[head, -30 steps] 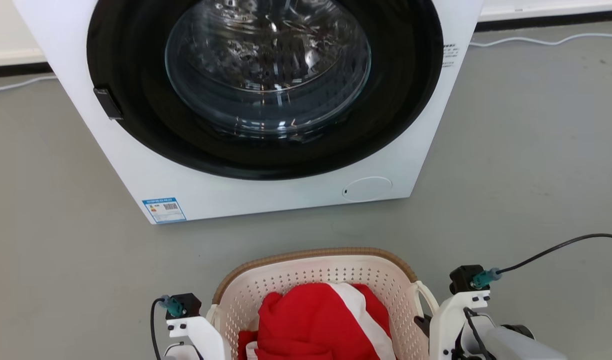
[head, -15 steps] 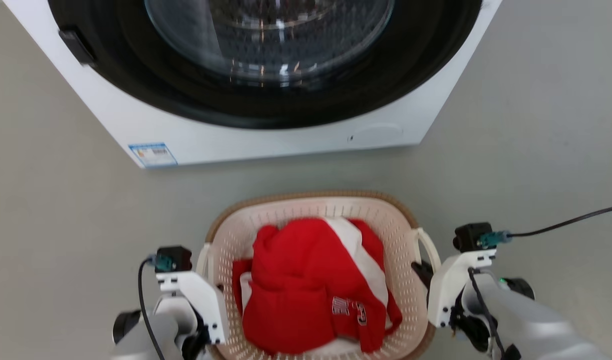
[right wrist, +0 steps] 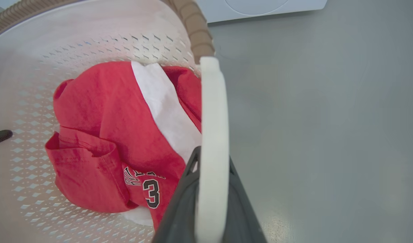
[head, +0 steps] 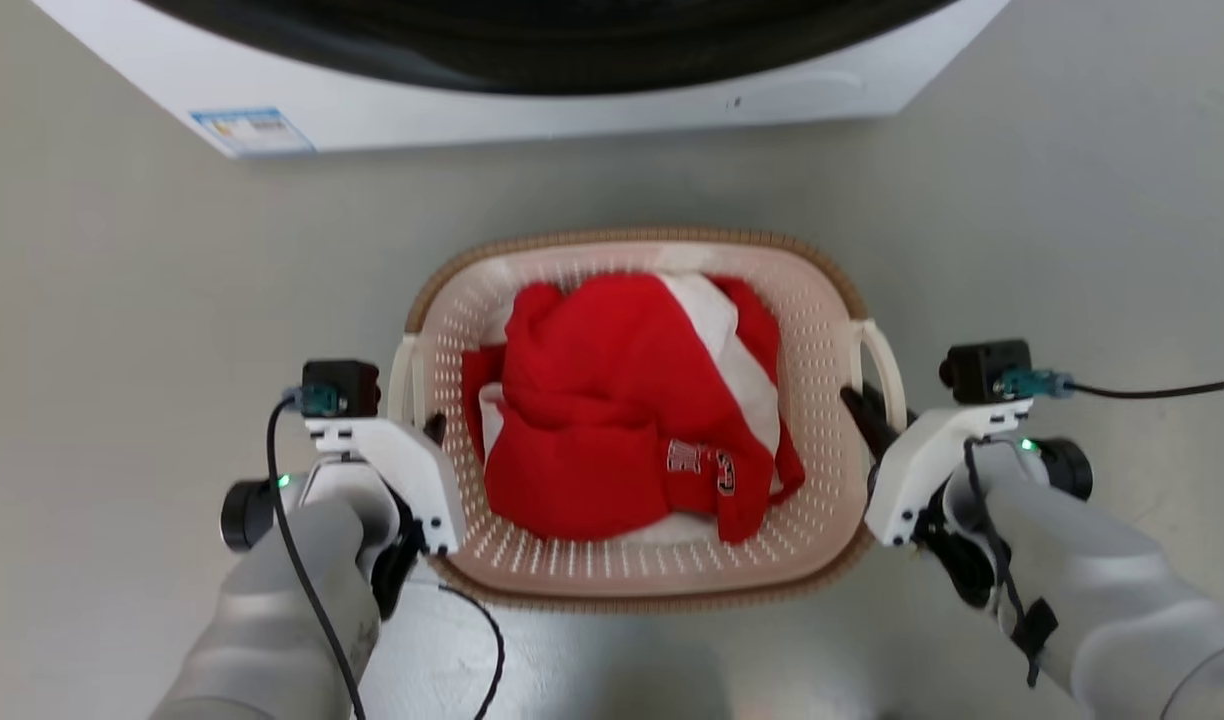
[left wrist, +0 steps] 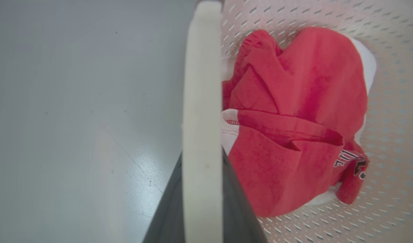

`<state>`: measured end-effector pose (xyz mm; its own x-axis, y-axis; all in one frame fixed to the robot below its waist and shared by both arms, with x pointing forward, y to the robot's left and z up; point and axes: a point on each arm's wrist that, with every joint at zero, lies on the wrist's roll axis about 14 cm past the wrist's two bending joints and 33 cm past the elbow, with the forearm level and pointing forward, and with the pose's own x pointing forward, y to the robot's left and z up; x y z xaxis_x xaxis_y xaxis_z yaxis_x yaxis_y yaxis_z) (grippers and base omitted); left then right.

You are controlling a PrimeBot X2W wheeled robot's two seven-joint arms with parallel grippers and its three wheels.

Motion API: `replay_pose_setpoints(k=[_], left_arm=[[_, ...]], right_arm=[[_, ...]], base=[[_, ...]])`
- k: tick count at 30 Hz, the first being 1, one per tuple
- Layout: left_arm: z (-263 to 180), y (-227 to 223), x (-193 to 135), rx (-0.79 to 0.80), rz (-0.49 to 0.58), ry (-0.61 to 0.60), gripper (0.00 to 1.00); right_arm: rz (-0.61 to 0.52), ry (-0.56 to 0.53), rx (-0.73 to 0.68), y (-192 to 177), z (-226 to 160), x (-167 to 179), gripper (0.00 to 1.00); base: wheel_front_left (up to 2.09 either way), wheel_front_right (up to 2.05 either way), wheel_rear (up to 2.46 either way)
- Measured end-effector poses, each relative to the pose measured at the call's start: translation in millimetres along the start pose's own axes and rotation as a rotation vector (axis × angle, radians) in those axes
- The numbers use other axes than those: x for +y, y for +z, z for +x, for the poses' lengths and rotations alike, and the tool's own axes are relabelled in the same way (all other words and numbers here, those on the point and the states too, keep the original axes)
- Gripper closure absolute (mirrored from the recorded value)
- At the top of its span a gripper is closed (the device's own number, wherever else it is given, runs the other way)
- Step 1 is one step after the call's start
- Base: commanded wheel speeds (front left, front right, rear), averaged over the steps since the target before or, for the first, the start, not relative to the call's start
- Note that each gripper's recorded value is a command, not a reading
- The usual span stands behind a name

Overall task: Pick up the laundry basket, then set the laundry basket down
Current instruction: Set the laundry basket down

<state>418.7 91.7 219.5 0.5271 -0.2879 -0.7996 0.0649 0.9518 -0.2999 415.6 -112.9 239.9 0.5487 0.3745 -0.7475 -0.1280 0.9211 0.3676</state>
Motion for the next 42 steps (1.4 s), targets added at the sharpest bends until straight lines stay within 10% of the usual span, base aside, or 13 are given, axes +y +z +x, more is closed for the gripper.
replay_pose_setpoints(k=[42], left_arm=[[89, -13, 36, 0.001, 0.006, 0.056, 1.0]], right_arm=[[0.021, -0.001, 0.011, -14, 97, -34, 1.0]], base=[[0.0, 0.0, 0.0]])
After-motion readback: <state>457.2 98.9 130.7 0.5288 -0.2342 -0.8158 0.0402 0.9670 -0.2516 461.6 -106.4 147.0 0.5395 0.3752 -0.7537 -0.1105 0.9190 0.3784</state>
